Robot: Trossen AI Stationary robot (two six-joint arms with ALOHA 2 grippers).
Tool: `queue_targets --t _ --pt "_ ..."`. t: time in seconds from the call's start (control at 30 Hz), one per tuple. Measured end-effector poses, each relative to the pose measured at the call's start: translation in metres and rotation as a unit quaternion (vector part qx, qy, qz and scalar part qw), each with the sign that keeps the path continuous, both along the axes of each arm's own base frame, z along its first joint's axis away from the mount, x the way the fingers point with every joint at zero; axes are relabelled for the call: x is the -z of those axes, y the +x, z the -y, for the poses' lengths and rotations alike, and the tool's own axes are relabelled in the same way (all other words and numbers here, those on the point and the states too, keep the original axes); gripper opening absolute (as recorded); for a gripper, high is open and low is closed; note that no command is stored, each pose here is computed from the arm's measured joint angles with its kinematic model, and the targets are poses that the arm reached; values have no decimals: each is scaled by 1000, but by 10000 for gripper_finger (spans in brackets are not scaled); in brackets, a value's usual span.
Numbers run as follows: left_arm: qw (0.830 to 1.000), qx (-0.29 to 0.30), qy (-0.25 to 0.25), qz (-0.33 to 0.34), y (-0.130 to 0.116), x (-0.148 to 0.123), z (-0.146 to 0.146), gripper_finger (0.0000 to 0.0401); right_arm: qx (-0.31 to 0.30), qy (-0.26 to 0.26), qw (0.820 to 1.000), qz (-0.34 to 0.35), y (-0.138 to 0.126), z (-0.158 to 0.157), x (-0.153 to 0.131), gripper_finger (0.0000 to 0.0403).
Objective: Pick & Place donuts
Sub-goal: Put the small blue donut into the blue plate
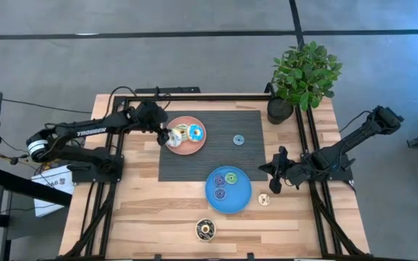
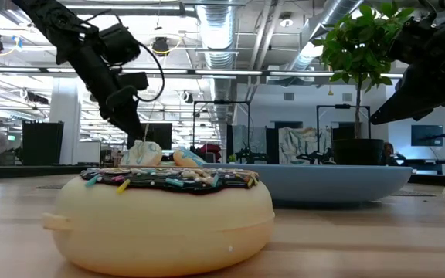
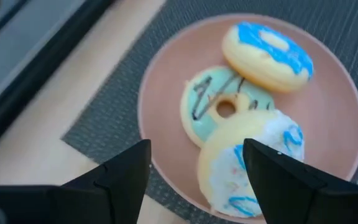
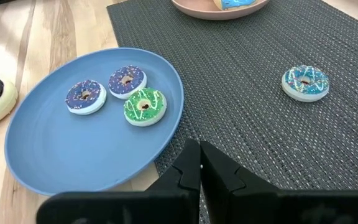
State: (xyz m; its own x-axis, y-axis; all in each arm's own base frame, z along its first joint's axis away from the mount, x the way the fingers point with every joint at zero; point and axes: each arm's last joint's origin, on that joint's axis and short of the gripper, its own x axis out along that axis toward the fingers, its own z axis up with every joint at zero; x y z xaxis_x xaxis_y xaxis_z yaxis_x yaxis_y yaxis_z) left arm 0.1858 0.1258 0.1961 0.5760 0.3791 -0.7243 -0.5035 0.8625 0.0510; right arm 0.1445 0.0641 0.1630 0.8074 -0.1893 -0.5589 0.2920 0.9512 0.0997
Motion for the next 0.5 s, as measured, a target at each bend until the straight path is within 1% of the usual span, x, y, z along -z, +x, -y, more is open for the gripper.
queue_targets --t 0.17,0.23,0.3,0.4,0.5 --pt "1000 -10 14 20 -9 -13 2 249 0 0 1000 0 0 0 0 1" --pt "999 -18 13 37 -13 -20 5 249 0 0 1000 0 0 0 0 1" --pt "998 -25 -6 60 -19 -26 10 249 0 0 1000 0 0 0 0 1" --pt "993 -29 -54 102 -28 -37 22 249 0 0 1000 0 0 0 0 1" --pt "989 -7 -78 122 -34 -42 42 249 0 2 1000 4 1 0 -1 1"
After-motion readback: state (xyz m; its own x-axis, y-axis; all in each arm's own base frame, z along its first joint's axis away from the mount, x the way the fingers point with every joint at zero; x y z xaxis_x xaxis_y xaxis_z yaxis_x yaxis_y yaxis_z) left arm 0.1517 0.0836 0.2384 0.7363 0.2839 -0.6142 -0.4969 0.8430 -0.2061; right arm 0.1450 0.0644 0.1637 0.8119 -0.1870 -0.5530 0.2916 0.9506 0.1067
